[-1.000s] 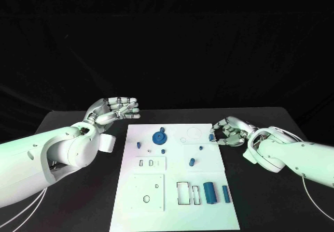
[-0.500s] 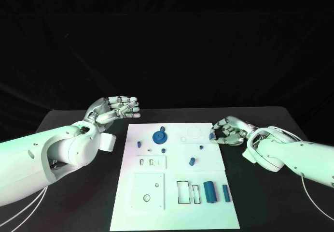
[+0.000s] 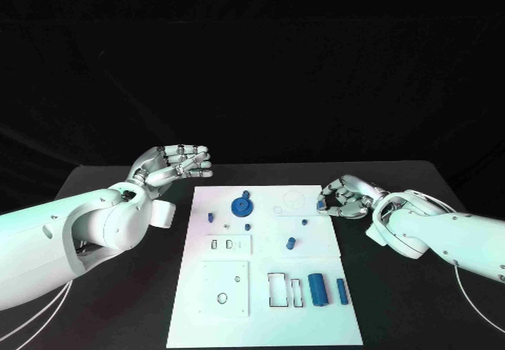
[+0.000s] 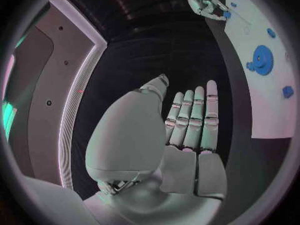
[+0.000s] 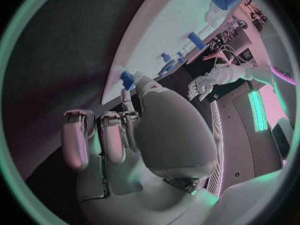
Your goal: Assemble the parts on the task board
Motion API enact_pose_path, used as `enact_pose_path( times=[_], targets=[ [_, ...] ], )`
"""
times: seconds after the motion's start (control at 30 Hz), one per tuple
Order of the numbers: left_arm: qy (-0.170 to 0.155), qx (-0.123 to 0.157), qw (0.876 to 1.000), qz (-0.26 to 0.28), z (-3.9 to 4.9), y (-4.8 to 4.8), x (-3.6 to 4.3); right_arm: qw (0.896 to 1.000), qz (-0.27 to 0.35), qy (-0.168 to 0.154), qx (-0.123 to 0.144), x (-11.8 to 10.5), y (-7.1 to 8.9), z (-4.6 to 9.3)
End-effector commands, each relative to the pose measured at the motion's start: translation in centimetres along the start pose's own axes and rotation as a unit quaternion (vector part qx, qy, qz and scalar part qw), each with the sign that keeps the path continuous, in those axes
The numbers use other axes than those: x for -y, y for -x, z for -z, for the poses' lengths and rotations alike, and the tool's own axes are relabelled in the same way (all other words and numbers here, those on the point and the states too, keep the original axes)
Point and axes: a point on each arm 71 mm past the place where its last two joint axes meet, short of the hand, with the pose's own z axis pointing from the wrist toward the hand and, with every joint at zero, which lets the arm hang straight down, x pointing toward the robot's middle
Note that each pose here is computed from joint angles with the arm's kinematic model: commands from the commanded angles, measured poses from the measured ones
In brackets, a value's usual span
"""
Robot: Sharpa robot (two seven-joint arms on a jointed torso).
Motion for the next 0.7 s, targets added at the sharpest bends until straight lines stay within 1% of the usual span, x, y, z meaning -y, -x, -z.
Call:
enact_pose_path(
  times=[0.03, 0.5, 0.7],
  targets=[
    [-0.004, -0.009, 1.0, 0.005, 0.01, -0.23, 0.12, 1.0, 0.007, -0.003, -0.007, 0.01, -0.17, -0.04],
    [-0.004, -0.007, 1.0, 0.005, 0.04, -0.15, 0.13, 1.0, 0.021, -0.003, 0.0, -0.18, -0.2, -0.18],
    [-0.003, -0.007, 1.0, 0.005, 0.05, -0.14, 0.13, 1.0, 0.022, 0.006, 0.015, -0.5, -0.1, -0.22]
  ],
)
